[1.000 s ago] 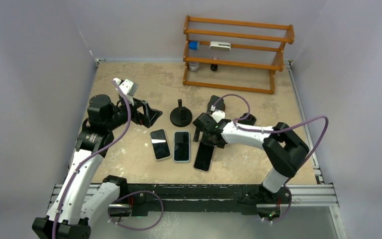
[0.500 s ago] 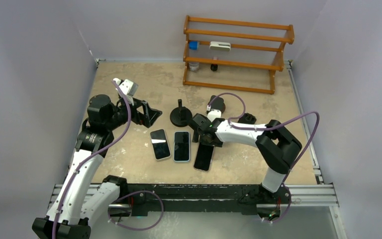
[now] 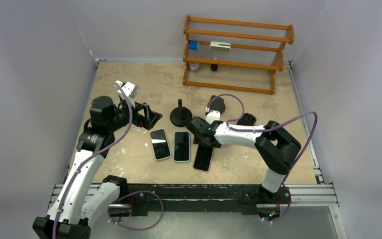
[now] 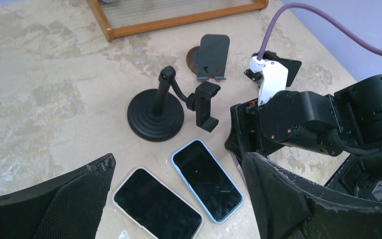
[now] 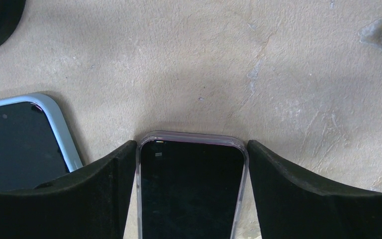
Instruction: Place the phone on the phone stand
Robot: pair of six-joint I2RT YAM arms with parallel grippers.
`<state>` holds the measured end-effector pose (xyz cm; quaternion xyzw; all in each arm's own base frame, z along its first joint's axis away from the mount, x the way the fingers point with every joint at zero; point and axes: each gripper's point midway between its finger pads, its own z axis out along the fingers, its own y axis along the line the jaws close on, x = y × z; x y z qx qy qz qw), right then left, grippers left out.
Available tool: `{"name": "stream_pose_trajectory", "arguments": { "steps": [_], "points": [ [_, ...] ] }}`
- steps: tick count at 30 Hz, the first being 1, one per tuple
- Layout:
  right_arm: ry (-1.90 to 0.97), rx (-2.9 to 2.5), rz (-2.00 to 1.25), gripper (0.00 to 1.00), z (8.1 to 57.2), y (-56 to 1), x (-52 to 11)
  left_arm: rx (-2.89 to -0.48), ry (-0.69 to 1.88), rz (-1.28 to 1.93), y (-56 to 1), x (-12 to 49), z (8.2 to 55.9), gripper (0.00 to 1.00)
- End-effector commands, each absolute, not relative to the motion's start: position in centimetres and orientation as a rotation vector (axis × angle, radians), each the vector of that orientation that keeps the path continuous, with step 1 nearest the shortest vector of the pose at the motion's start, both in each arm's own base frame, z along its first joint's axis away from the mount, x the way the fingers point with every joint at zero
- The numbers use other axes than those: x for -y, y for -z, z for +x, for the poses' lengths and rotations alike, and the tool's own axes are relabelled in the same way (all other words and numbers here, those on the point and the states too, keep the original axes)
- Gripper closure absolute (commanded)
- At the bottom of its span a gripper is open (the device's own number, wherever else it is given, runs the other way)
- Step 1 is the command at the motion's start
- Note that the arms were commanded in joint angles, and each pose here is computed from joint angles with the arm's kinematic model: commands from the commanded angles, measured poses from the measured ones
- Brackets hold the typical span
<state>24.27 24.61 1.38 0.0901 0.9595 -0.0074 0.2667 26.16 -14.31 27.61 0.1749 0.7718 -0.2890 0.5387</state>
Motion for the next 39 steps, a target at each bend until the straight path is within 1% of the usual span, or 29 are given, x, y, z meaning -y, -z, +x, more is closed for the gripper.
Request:
{"name": "stream_pose_trajectory", "arguments": {
  "steps": [1, 5, 9, 11, 16, 19, 23, 26, 31, 35, 39],
  "points": [
    [0.144, -2.708, 0.231, 0.29, 20.9, 2.0, -22.8, -1.851, 0.721, 0.407, -27.2, 14.6, 25.3, 0.02],
    [0.128, -2.7, 0.228, 0.41, 20.9, 1.9, -22.7, -1.867, 0.862, 0.401, -26.6, 16.0, 23.8, 0.06],
    [0.045, -2.689, 0.24, 0.46, 21.0, 1.7, -23.5, -1.881, 0.94, 0.348, -25.7, 16.6, 23.1, 0.09],
    [-0.063, -2.687, 0.259, 0.48, 21.1, 1.2, -24.8, -1.888, 1.001, 0.316, -25.1, 17.2, 22.5, 0.1],
    [-0.316, -2.546, 0.301, 0.48, 23.0, -2.2, -27.2, -1.925, 1.125, 0.259, -22.3, 19.7, 21.4, 0.14],
    [-0.398, -2.473, 0.303, 0.48, 23.8, -4.0, -27.8, -1.925, 1.128, 0.245, -20.3, 21.7, 21.6, 0.15],
    [-0.508, -2.377, 0.354, 0.48, 24.5, -6.1, -28.2, -2.007, 1.104, 0.313, -16.7, 25.3, 21.3, 0.16],
    [-0.583, -2.309, 0.433, 0.48, 24.6, -7.1, -27.7, -2.061, 1.031, 0.369, -14.1, 27.5, 21.0, 0.16],
    [-0.676, -2.17, 0.58, 0.5, 24.9, -9.2, -25.6, -2.138, 1.016, 0.403, -11.0, 29.6, 20.1, 0.2],
    [-0.758, -2.067, 0.66, 0.51, 25.0, -10.8, -24.2, -2.151, 0.98, 0.406, -9.6, 29.7, 19.8, 0.22],
    [-0.803, -2.021, 0.681, 0.51, 24.6, -11.0, -23.4, -2.102, 1.032, 0.426, -9.5, 30.0, 19.3, 0.27]
  ]
}}
